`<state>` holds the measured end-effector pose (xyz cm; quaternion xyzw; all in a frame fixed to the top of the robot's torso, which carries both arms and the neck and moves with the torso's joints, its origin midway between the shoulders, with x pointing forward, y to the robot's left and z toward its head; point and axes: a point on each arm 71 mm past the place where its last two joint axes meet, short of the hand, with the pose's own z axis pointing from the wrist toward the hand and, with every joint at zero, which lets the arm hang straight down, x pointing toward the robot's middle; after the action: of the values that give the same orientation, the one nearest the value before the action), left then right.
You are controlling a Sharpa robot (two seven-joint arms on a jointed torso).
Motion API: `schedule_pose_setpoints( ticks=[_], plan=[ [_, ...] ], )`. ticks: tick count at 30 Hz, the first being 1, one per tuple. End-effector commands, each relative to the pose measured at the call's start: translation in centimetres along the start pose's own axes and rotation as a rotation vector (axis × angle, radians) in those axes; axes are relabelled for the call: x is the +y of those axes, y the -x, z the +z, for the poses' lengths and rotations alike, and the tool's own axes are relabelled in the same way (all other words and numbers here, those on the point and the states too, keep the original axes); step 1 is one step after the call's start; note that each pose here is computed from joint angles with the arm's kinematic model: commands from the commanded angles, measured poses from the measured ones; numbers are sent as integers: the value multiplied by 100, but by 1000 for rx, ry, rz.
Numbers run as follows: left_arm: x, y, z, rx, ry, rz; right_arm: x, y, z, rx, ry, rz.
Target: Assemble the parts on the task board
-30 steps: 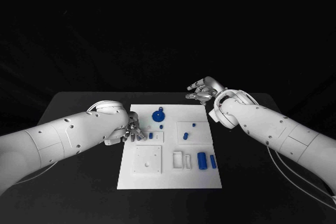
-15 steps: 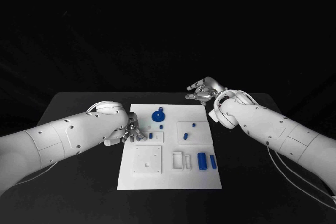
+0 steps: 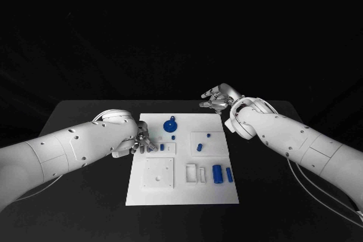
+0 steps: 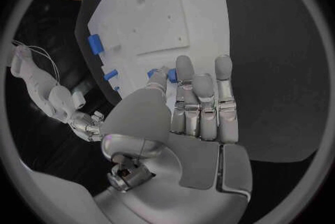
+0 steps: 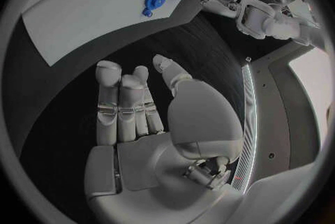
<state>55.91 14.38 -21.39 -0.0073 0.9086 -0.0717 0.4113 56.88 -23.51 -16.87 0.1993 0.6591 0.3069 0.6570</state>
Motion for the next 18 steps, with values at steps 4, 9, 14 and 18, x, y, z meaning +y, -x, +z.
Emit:
schedule_pose_setpoints(
  ticks=[4,9,14,18],
  plan=[
    [-14,22,-10,-2,-3,-17,1,-17,-1,13,4,-4],
    [-10,50,-22,-5,-3,-22,1,-20,-1,14,4,-4],
    [-8,68,-29,-6,-3,-25,1,-24,0,14,4,-3],
    [-10,74,-30,-3,-2,-27,1,-28,1,15,4,-3]
  ],
)
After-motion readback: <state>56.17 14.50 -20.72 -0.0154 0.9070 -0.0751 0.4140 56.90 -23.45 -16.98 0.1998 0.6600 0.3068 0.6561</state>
